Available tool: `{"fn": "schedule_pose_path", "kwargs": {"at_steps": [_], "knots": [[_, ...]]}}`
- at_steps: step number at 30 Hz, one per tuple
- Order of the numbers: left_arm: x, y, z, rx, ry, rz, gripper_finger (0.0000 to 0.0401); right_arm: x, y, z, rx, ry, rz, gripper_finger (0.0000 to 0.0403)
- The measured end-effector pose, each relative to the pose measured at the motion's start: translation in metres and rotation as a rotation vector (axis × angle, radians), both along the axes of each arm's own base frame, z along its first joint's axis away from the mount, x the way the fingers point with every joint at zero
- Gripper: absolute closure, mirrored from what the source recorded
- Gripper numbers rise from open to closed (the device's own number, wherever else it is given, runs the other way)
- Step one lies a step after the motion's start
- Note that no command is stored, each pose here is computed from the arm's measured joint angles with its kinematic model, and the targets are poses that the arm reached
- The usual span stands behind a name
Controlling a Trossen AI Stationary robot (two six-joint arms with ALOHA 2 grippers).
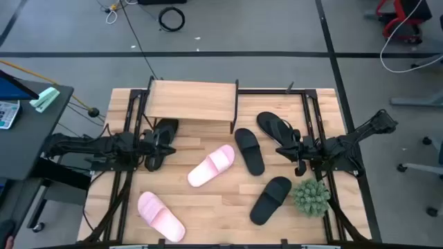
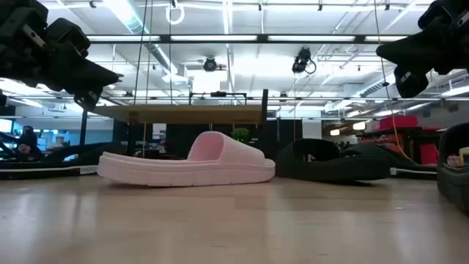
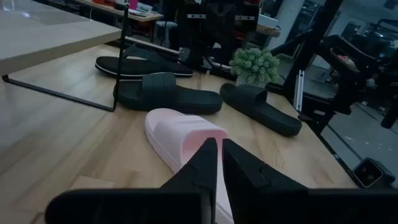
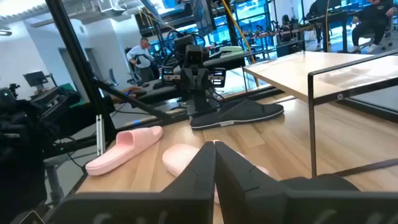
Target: Pick and place slides into the shelf
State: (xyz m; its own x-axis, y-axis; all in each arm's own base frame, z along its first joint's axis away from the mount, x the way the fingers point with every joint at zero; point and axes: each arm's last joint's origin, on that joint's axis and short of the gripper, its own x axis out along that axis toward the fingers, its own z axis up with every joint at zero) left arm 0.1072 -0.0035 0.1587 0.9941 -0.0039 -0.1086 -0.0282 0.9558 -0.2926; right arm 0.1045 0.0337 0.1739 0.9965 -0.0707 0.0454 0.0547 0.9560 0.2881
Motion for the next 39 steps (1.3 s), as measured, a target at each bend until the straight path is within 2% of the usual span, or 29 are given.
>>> {"fn": "schedule_pose_path", "kwargs": {"at_steps": [10, 21, 31, 39], "knots": [[0.0, 0.0001, 0.0, 0.0, 0.0, 0.001, 0.0361, 0.0, 0.0, 0.0001, 0.0, 0.0, 0.0, 0.0389], [0.0, 0.0, 0.0, 0.0, 0.0, 0.0, 0.0373, 0.0, 0.0, 0.0001, 0.0, 0.0, 0.0, 0.0389], [0.0, 0.0, 0.0, 0.0, 0.0, 0.0, 0.0361, 0.0, 0.0, 0.0001, 0.0, 0.0, 0.0, 0.0389], [0.0, 0.0, 0.0, 0.0, 0.0, 0.0, 0.0369, 0.0, 0.0, 0.0001, 0.0, 0.0, 0.0, 0.0389]]}}
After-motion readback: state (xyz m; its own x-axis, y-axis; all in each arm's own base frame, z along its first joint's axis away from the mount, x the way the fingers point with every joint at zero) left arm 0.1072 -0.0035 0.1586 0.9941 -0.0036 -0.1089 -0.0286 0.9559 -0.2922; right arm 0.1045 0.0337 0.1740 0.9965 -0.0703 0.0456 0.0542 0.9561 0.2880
